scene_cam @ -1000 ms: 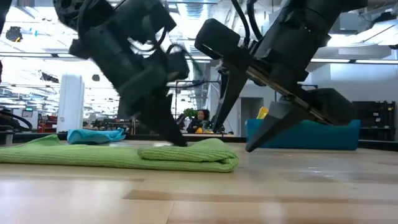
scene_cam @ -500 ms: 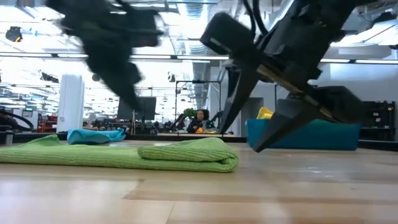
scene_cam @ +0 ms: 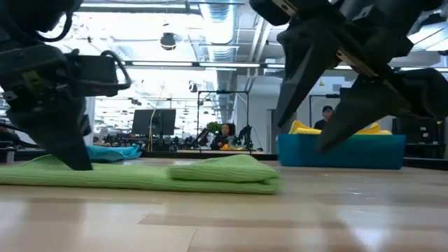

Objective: Fold microfiber towels
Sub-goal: Fold the green microfiber cloth

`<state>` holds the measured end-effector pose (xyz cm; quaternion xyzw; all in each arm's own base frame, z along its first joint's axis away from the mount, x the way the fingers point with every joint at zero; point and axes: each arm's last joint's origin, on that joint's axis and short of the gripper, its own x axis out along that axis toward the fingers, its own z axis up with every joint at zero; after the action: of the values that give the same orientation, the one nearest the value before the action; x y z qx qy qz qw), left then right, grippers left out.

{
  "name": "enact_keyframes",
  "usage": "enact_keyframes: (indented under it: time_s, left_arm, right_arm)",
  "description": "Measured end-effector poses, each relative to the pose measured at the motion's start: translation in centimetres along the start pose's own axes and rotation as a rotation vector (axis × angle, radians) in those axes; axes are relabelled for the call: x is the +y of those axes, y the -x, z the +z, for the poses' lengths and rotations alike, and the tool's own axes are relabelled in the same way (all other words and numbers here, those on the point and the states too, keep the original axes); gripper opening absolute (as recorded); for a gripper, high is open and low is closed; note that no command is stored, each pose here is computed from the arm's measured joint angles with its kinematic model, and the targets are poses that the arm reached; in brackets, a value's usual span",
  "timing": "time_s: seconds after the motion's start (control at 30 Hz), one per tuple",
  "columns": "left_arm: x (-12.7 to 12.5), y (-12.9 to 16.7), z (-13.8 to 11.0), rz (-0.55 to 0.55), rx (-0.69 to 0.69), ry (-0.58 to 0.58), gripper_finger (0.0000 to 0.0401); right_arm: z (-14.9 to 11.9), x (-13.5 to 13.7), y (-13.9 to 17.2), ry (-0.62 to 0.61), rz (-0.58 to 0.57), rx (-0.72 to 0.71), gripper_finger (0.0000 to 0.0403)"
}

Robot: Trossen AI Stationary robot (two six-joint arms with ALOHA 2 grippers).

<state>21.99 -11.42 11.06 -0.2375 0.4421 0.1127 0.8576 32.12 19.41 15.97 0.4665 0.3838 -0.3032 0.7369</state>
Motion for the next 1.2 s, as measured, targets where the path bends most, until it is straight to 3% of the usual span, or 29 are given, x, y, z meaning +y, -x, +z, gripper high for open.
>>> enact_keyframes:
  time_s: [0.27,0.53,0.83,1.2]
  left_arm:
    - [-2.3,-2.9,0.7,-0.070,-0.049,-0.008,0.0001]
    - [-5.0,-4.1,2.7,-0.093,-0.073,-0.078,0.0000]
    - [-4.9,-4.2,3.6,-0.080,-0.103,-0.021,0.0000]
    - [-4.9,-4.2,3.7,-0.082,-0.109,-0.018,0.0000]
  right_arm:
    - [-0.7,0.2,1.3,-0.002,0.030,0.016,0.0248]
    - [-1.6,-0.8,1.6,-0.045,-0.047,0.019,0.0248]
    - [-4.5,-2.1,2.0,-0.066,-0.097,0.051,0.0248]
    - [-3.7,-1.9,-0.8,-0.118,-0.116,0.057,0.0246]
